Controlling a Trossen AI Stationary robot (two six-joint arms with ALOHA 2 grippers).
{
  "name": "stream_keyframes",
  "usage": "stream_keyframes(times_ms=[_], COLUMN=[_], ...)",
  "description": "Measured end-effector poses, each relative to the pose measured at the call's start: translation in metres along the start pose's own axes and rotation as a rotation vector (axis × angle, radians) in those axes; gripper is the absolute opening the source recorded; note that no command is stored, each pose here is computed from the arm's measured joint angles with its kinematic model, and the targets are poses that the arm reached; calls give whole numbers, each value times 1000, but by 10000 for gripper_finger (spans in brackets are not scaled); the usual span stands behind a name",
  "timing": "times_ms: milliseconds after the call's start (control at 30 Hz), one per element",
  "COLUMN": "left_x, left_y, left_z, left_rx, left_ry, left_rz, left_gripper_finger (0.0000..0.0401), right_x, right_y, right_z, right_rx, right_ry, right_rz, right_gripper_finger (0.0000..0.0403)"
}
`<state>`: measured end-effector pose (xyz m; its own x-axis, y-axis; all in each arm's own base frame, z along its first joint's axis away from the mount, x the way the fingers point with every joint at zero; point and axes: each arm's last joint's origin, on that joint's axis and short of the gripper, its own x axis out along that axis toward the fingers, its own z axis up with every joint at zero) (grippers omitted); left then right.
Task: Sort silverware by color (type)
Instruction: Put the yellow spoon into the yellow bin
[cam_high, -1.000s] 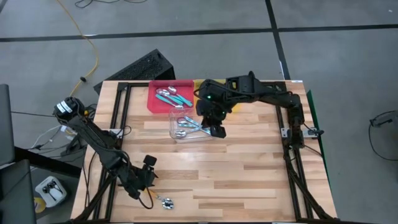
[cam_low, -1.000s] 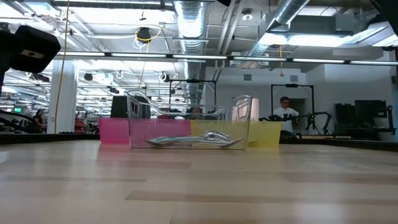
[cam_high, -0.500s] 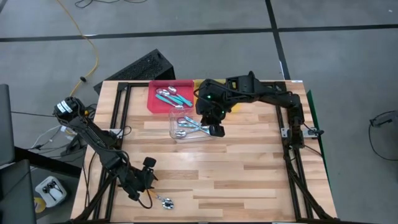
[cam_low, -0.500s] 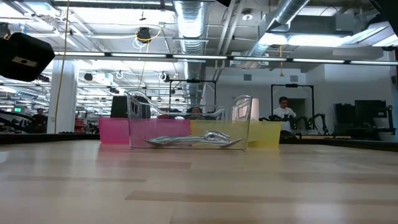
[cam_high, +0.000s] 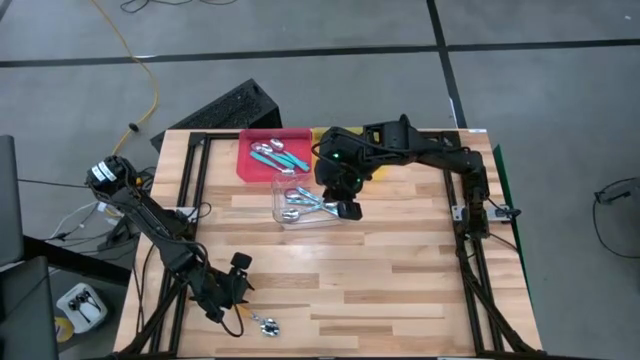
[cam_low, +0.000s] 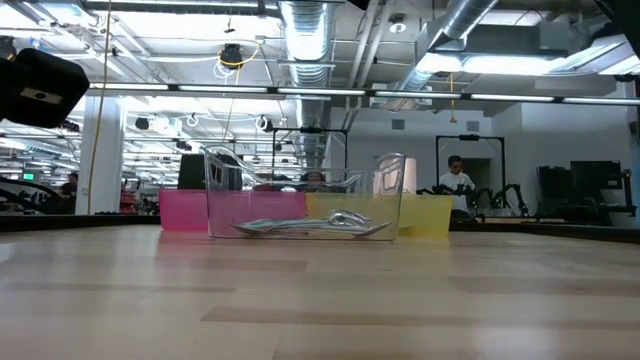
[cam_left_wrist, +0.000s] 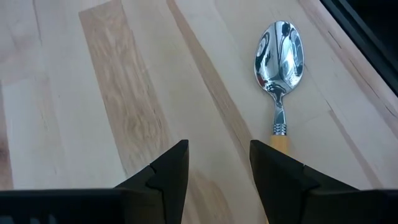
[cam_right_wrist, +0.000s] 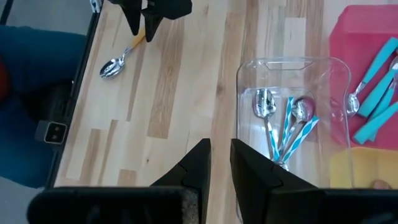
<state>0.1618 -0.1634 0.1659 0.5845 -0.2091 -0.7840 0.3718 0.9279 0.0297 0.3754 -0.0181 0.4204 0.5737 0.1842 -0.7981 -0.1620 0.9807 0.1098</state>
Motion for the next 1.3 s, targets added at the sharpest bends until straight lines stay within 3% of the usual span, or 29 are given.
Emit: stream_keyframes(times_ms=[133, 400, 600, 733, 867, 1033, 1300], left_x=[0, 1, 1, 1, 1, 1, 1], left_y=[0, 3, 6, 6, 6, 5, 5], left_z=[0, 0, 0, 0, 0, 1, 2], left_rx=[-3, -7, -13, -13, -17, -26, -38], left_ry=[0, 4, 7, 9, 9, 1, -9], left_rz=[0, 19, 27, 28, 27, 26, 23], left_gripper_finger=[155, 155, 155, 155, 155, 155, 155], right_x=[0, -18, -61, -101, -118, -121, -86], right_y=[3, 9, 16, 23, 31, 35, 33], right_z=[-5, -22, -30, -47, -66, -93, -137], right_rx=[-70, -48, -68, -55, -37, 6, 40], right_ry=[54, 168, 73, -16, -71, -159, -221], right_rz=[12, 34, 18, -23, -31, -39, -46], right_gripper_finger=[87, 87, 87, 87, 87, 87, 87])
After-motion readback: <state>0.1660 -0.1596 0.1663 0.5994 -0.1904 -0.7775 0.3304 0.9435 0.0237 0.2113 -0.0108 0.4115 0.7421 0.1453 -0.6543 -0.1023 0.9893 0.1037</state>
